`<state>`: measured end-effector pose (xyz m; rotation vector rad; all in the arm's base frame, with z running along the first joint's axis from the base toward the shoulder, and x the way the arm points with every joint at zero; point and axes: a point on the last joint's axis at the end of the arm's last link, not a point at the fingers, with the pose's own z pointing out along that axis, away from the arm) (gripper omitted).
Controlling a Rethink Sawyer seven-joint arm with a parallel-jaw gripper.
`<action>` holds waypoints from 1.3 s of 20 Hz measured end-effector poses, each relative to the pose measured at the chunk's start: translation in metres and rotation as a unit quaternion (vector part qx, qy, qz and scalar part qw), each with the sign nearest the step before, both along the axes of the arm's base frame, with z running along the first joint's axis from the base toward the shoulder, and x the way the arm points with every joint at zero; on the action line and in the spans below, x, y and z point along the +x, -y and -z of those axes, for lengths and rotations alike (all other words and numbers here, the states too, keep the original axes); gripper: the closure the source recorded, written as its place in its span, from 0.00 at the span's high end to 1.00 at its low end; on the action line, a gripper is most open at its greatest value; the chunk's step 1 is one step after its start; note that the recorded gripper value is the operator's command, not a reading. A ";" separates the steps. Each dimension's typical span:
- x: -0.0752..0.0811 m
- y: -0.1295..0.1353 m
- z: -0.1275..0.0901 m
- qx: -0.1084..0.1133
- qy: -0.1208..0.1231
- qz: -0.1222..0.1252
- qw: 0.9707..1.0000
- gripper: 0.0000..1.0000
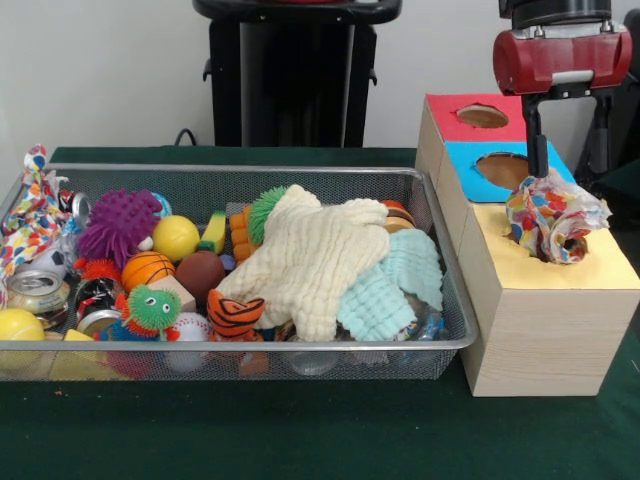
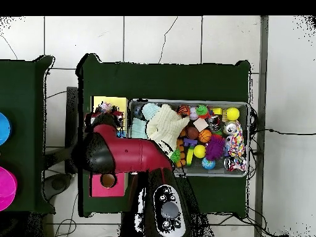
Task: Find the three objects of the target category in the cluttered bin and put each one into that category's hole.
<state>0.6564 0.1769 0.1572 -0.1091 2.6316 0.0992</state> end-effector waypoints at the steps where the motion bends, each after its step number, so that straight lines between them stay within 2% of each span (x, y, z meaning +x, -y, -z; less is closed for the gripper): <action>1: -0.001 0.002 0.000 -0.002 -0.001 0.002 1.000 0.00; 17: -0.004 0.008 0.003 -0.007 -0.007 0.009 1.000 0.00; 21: -0.007 0.007 0.010 -0.008 -0.013 0.008 1.000 0.00; 26: -0.017 0.002 0.032 -0.012 -0.033 0.004 0.999 0.00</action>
